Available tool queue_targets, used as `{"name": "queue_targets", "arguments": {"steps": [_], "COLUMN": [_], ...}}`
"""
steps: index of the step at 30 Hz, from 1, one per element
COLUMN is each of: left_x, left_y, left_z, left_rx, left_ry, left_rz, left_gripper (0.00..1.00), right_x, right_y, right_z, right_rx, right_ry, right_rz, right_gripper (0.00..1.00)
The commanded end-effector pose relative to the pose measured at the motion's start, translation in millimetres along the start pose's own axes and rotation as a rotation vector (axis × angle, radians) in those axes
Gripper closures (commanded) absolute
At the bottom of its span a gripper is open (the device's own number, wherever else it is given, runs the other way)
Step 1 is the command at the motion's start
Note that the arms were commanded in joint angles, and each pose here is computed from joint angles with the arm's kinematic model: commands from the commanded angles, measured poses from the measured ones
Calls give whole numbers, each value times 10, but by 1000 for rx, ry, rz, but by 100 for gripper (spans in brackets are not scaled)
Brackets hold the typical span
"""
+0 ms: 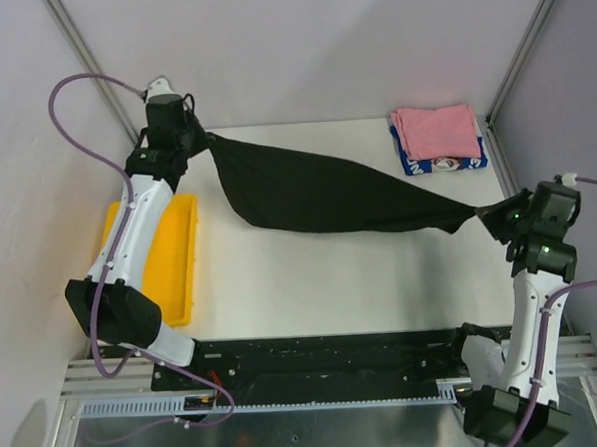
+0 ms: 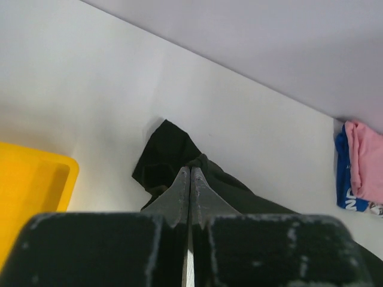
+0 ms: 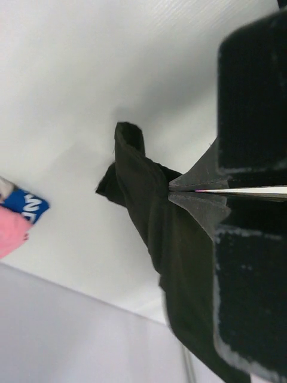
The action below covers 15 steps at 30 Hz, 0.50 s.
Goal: Fold and stack the t-shirts
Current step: Flatten out the tshirt
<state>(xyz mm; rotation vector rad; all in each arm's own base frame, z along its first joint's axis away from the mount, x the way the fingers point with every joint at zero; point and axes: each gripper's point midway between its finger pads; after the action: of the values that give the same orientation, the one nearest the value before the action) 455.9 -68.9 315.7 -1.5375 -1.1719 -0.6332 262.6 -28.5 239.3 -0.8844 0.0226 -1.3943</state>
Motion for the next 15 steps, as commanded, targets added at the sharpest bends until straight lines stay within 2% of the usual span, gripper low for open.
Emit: {"name": "queue_targets", "arguments": {"steps": [1,9,12,15], "left_x": [346,48,-498,-1215], "left_y": [-241,-267,-390,-536], "left_z": [42,140,141,452], "left_rx": [-29,-81,-127,-42], "left_ry": [-68,-124,-238,-319], "left_rz": [-84,9,145,251], "left_gripper": [100,100,100,100], "right_x": [309,329,162,-119], "right_y": [-116,52,126,223], "right_z": [139,88,25,-210], "right_rx": [67,50,34,-11], "right_ry": [0,24,16,15], "right_rz": [-52,0,71,151], "right_gripper": [100,100,100,99]}}
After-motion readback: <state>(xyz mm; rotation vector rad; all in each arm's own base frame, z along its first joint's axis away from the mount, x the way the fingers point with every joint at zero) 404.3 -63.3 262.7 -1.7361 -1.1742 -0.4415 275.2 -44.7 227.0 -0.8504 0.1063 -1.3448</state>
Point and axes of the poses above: each gripper's point midway between its finger pads, its own y axis out along the fingers, its own z axis along the line the jaws close on, x = y × z, and after that the axes turned 4 degrees about y, right-handed
